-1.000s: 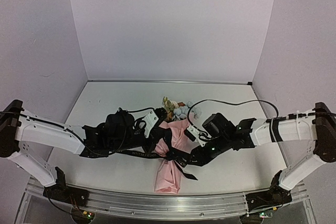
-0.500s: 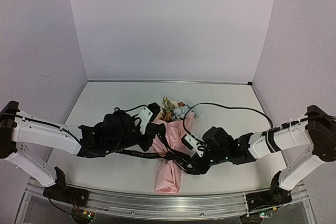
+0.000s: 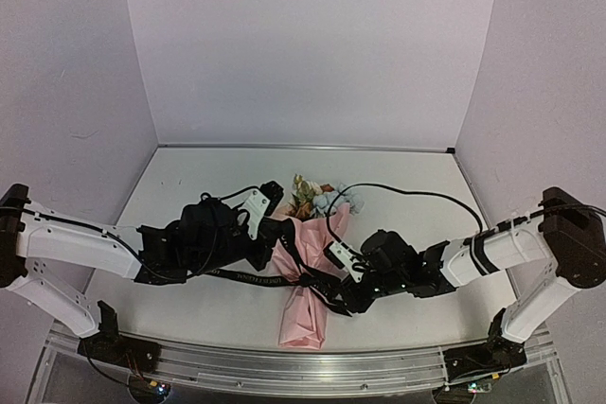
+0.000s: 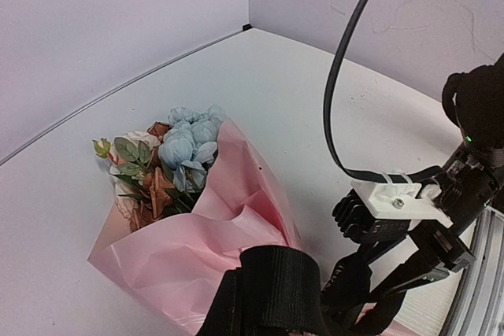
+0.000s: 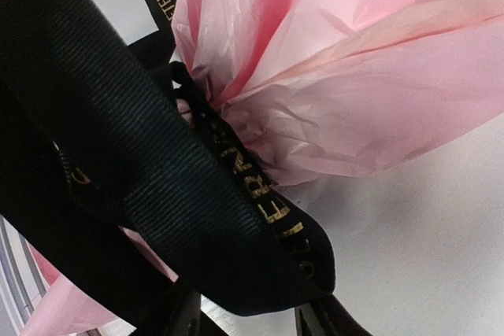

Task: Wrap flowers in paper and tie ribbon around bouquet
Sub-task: Cross the half-tied ribbon over the folded bouquet.

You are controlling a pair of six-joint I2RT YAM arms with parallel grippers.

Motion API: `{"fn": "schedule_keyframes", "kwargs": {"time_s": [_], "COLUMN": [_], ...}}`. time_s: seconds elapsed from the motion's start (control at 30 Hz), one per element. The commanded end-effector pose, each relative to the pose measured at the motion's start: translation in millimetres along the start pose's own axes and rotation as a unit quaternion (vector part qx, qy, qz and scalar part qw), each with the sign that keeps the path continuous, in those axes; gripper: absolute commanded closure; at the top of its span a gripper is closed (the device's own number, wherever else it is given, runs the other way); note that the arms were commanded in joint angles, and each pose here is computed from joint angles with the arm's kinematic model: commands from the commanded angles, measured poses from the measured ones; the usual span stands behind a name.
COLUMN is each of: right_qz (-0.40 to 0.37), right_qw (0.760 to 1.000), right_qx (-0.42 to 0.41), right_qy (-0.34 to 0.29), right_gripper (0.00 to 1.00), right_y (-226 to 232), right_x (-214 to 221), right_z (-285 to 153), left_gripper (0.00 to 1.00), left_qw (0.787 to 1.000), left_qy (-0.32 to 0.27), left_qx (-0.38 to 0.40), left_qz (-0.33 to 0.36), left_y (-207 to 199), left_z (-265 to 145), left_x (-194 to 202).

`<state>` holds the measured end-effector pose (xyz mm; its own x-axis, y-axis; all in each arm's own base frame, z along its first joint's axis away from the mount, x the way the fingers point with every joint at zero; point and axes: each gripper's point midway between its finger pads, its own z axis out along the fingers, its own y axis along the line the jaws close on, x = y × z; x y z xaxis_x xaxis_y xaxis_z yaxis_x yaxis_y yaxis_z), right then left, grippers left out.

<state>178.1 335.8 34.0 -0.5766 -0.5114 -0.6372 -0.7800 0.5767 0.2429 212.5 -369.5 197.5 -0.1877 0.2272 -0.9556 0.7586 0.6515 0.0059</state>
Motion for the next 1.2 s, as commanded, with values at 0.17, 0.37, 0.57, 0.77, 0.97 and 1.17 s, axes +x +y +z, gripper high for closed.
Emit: {"fn": "schedule_keyframes", "kwargs": {"time_s": [0.17, 0.37, 0.57, 0.77, 0.97, 1.17], "right_qz": [0.035, 0.024, 0.019, 0.030, 0.045, 0.061], "right_qw": [0.999, 0.999, 0.997, 0.995, 0.994, 0.994], "right_qx": [-0.014, -0.019, -0.031, -0.010, 0.020, 0.023], "right_qy": [-0.017, 0.023, 0.075, 0.093, 0.096, 0.083], "right_gripper": [0.94, 1.00, 1.00, 1.00, 0.93, 0.80], "right_y": [11.9, 20.6, 30.6, 22.7, 10.9, 9.1], "right_x": [-23.1, -22.3, -19.6, -11.0, -6.5, -10.1], "right_z": [-14.5, -41.8, -62.6, -56.5, -44.6, -37.9], "left_gripper": [1.00, 1.00, 1.00, 1.00, 1.00, 1.00], "left_qw": [1.000, 0.999, 0.996, 0.996, 0.998, 0.999], "left_qy": [-0.012, 0.007, 0.011, -0.002, 0.005, 0.010], "left_qx": [-0.010, -0.019, -0.041, -0.037, -0.022, -0.020], "left_qz": [-0.015, -0.035, -0.074, -0.077, -0.058, -0.050], "left_y": [4.5, 6.4, 12.4, 9.4, 1.6, 0.1], "left_z": [-8.5, -5.8, -2.4, 2.4, 12.1, 14.5], "left_x": [-11.2, -6.9, -7.4, -16.7, -14.7, -11.1]}}
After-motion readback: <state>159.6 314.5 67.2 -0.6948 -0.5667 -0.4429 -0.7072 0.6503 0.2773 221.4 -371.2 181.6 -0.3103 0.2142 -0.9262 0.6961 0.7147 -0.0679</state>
